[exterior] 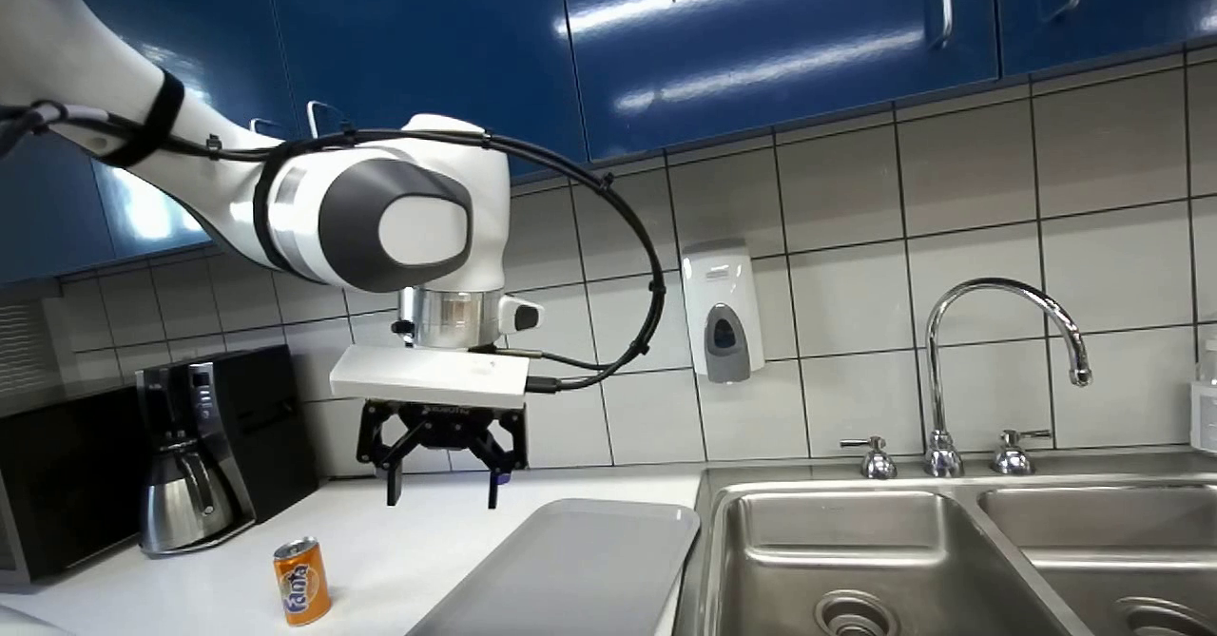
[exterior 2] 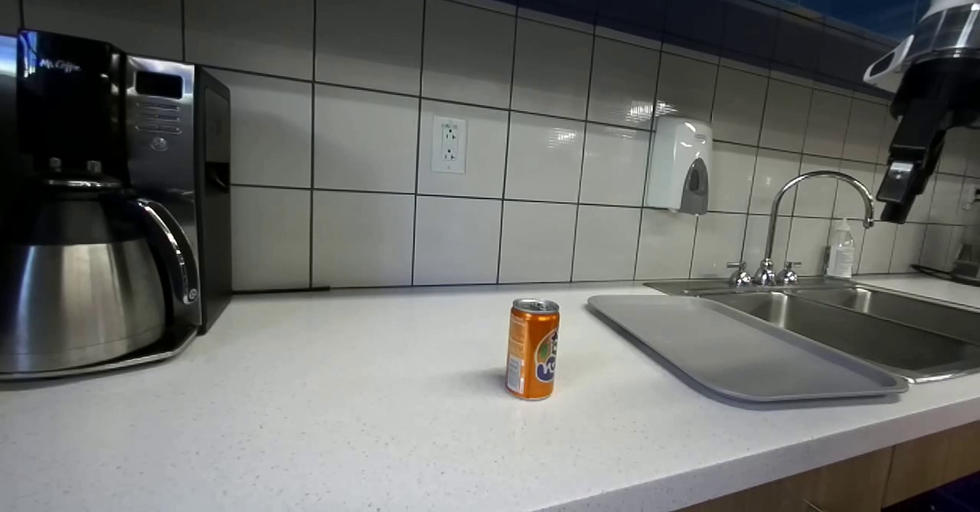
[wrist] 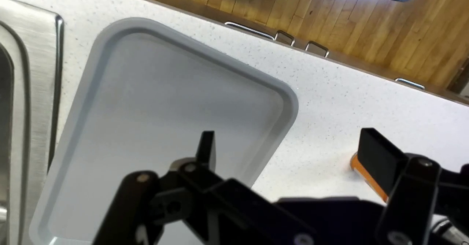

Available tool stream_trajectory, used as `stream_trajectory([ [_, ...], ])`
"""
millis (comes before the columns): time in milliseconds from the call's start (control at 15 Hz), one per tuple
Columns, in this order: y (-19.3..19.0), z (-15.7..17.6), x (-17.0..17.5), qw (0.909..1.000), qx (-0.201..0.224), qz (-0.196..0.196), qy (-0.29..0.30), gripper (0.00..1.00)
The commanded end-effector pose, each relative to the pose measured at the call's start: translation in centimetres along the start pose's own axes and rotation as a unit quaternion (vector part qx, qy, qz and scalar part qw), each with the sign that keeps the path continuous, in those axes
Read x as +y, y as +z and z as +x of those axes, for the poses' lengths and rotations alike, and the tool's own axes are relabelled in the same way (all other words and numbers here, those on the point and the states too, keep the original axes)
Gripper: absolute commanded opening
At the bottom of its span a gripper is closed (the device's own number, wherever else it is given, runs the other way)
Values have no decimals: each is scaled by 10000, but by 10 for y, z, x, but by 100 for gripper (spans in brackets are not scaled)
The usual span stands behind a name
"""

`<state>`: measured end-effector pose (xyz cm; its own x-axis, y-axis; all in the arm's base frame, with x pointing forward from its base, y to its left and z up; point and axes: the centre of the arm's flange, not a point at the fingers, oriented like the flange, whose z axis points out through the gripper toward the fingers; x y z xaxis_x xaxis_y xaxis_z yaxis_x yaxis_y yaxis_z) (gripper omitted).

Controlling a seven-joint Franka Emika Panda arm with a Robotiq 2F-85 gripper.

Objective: Place the soda can on the tray

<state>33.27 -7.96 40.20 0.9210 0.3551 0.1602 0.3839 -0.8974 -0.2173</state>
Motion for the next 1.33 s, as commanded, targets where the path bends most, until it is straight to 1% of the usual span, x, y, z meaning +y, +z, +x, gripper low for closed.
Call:
stream_trajectory([
  [0,28,24,-30,9998,41,-136,-128,100],
  [733,90,91,-119,9974,70,-391,-598,100],
  [1067,117,123,-160,9946,76,-639,-815,100],
  [1267,129,144,-179,9932,31,-771,-871,100],
])
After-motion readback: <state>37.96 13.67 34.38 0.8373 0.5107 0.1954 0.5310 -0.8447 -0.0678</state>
